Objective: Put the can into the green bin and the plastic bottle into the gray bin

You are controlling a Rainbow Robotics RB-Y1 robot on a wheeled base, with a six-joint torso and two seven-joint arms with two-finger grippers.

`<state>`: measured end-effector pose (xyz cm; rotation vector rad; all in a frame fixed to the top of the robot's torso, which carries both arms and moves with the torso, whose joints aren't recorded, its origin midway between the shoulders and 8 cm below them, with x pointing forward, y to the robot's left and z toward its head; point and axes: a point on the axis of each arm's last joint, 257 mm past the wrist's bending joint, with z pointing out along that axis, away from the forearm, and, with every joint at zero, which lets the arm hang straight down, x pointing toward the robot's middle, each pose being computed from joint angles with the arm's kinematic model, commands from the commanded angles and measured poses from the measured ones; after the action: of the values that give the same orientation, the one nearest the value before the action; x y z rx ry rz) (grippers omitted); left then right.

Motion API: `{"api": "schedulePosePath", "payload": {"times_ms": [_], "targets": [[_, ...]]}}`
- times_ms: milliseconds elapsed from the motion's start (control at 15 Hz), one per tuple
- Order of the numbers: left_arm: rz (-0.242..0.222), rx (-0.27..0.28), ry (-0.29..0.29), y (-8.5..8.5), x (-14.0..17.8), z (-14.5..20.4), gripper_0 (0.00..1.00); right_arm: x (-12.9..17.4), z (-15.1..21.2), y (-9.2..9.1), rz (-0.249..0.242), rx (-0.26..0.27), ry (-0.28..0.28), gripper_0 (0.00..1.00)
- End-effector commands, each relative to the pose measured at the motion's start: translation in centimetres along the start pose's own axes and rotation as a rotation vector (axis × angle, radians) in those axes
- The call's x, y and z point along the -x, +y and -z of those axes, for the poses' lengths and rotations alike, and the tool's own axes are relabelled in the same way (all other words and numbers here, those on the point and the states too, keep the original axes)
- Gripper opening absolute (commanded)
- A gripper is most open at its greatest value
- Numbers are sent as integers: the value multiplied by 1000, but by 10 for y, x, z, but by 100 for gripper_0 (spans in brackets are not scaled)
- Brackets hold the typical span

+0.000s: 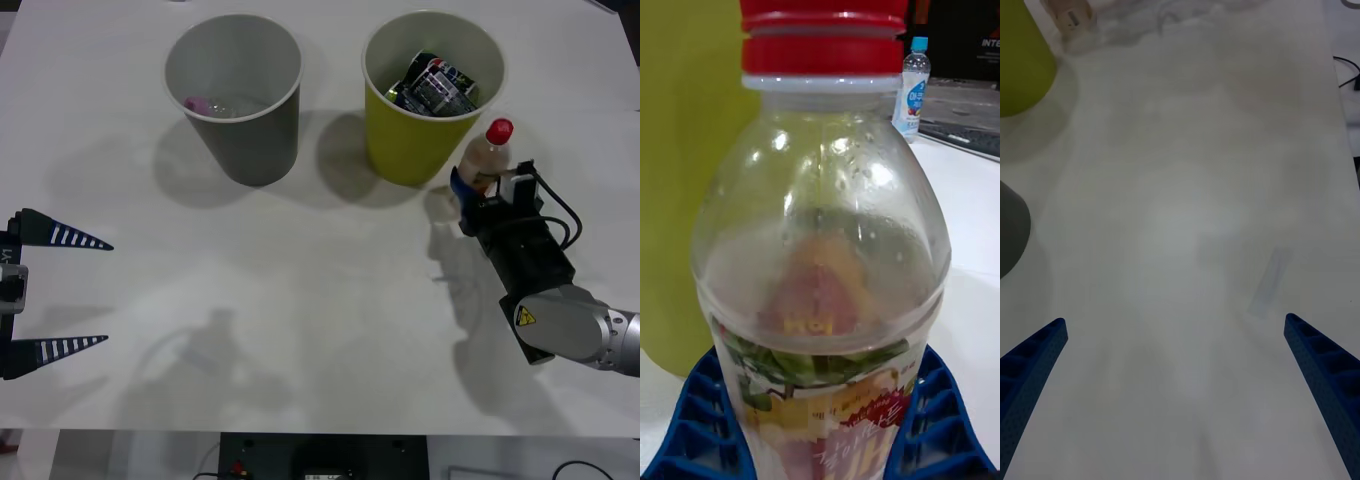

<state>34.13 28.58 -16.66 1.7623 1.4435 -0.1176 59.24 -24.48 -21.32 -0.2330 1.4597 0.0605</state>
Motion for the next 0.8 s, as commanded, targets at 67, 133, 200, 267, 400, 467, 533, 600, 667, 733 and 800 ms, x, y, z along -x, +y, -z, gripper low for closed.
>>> {"api": "schedulePosePath", "payload": {"times_ms": [67, 133, 200, 267, 400, 467, 533, 600, 667, 733, 800], "targets": [[0, 0, 0, 0, 0, 0, 100, -1, 4, 2, 8, 11, 0, 0], [0, 0, 0, 0, 0, 0, 100, 0, 6, 1, 13, 18, -2, 0], [0, 0, 0, 0, 0, 0, 100, 1, 12, 1, 12, 28, -1, 0], [0, 0, 0, 0, 0, 0, 100, 2, 18, 2, 10, 38, 1, 0], [0, 0, 0, 0, 0, 0, 100, 8, 34, 0, 14, 65, 2, 0], [0, 0, 0, 0, 0, 0, 100, 11, 42, 1, 17, 81, 1, 0], [0, 0, 0, 0, 0, 0, 100, 15, 51, 4, 22, 103, 1, 0], [0, 0, 0, 0, 0, 0, 100, 18, 58, 5, 24, 119, 0, 0], [0, 0, 0, 0, 0, 0, 100, 20, 65, 9, 35, 141, 1, 0], [0, 0, 0, 0, 0, 0, 100, 21, 72, 14, 64, 185, 15, 0], [0, 0, 0, 0, 0, 0, 100, 23, 79, 16, 98, 223, 28, 0]]}}
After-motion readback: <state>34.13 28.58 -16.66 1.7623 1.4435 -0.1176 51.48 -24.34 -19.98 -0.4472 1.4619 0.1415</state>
